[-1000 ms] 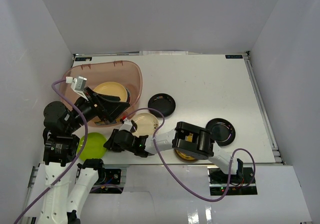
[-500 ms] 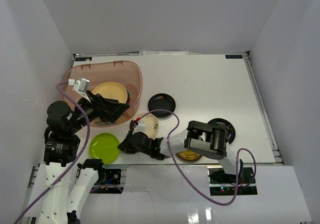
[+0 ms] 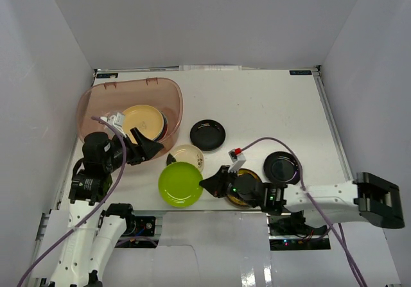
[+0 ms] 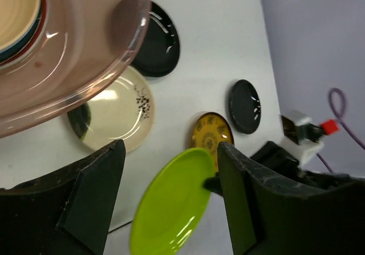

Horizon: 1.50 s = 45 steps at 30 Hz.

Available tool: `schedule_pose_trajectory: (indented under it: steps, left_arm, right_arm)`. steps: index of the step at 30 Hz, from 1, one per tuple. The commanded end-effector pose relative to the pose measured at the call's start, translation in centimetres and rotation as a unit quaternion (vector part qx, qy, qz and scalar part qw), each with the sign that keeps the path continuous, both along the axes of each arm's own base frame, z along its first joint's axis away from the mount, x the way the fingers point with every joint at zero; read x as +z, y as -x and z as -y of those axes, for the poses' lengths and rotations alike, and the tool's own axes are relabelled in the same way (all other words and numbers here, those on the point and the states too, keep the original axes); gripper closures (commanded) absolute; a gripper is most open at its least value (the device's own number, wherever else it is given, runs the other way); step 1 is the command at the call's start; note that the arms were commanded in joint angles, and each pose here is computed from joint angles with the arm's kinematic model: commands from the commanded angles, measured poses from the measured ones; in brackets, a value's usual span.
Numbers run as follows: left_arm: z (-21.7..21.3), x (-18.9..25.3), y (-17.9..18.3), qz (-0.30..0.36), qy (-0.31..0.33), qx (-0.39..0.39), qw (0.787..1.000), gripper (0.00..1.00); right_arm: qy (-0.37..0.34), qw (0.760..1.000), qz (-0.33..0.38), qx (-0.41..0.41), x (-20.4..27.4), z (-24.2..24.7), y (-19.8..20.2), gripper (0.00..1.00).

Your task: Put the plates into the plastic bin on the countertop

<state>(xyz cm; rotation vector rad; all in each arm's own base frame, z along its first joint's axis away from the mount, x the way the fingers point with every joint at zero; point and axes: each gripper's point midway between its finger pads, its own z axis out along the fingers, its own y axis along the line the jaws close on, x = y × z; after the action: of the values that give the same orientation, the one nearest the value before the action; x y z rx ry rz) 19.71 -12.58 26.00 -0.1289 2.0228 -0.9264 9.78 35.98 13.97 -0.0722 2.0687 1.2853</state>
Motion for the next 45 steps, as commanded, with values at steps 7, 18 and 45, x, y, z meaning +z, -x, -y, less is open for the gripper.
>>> schedule_pose_trajectory:
  steps: [7, 18, 45]
  left_arm:
    - [-1.8, -9.0, -0.3, -0.121, 0.036, 0.115, 0.985, 0.36]
    - [-2.2, -16.8, -1.2, -0.173, 0.114, 0.221, 0.953, 0.45]
    - [-0.9, -25.1, 1.5, -0.216, 0.068, 0.21, 0.951, 0.39]
  right_arm:
    - [0.043, 0.991, 0.063, -0.106, 0.4, 11.7, -2.6, 0.92]
    - [0.119, 0.967, 0.178, -0.135, 9.6, 13.3, -6.7, 0.92]
    - [0.136, 0.983, 0.12, 0.028, 7.6, -18.3, -29.8, 0.92]
